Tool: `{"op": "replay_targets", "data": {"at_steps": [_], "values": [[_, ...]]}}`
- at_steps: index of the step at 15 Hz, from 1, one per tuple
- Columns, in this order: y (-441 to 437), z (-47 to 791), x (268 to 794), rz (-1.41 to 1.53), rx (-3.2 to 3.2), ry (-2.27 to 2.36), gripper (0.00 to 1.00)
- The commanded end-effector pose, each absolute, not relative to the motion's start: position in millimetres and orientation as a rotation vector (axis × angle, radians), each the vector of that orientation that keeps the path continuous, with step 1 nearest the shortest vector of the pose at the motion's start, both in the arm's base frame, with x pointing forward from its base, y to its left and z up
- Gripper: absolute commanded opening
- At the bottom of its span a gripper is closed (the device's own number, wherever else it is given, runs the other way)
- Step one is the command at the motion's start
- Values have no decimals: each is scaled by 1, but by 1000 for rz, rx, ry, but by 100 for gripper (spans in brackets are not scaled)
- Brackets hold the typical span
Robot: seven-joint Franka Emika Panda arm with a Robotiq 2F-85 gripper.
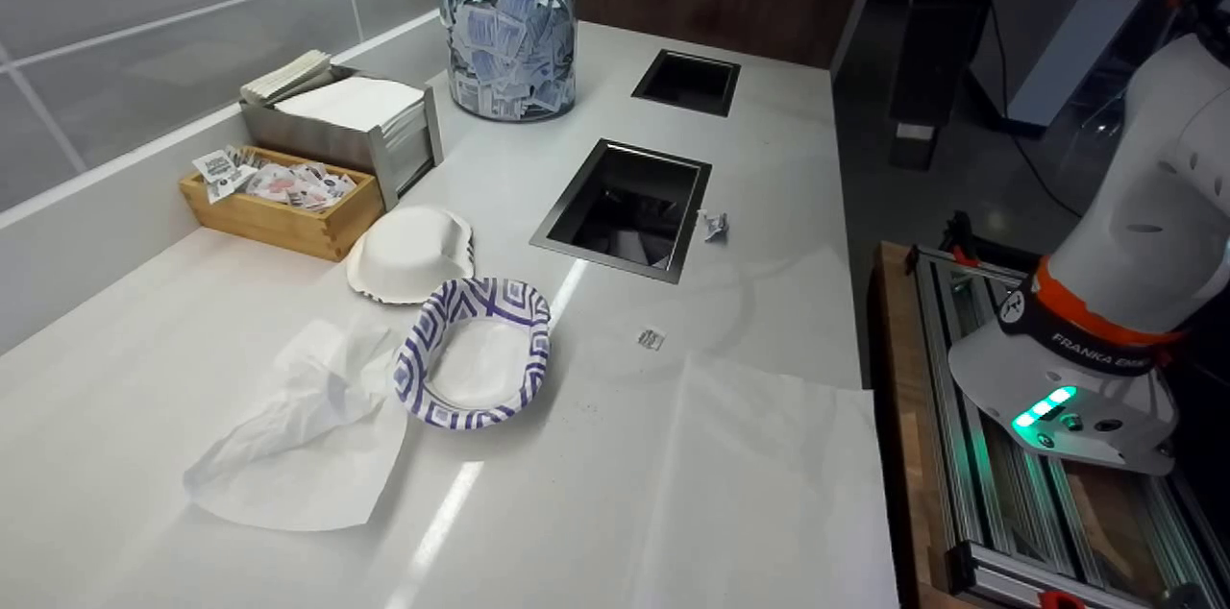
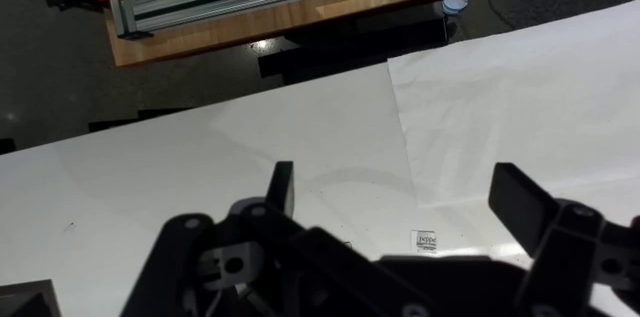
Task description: Put the piece of paper in the left bin
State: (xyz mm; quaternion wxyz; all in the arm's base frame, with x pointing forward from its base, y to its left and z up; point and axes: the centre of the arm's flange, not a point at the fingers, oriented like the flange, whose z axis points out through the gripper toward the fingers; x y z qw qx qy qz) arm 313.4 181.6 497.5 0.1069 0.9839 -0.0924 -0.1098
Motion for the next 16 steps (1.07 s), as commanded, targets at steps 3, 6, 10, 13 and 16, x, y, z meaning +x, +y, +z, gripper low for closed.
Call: {"op": "replay_targets", "data": {"at_steps": [3,6,10,13,16], "values": [[139,477,312,-280,2946,-504,100],[116,467,307,-271,2956,-571,100],[94,449,300,-320,2976,-630,100],[98,455,310,-337,2943,-606,100],[97,453,309,-340,2944,-611,100]]}}
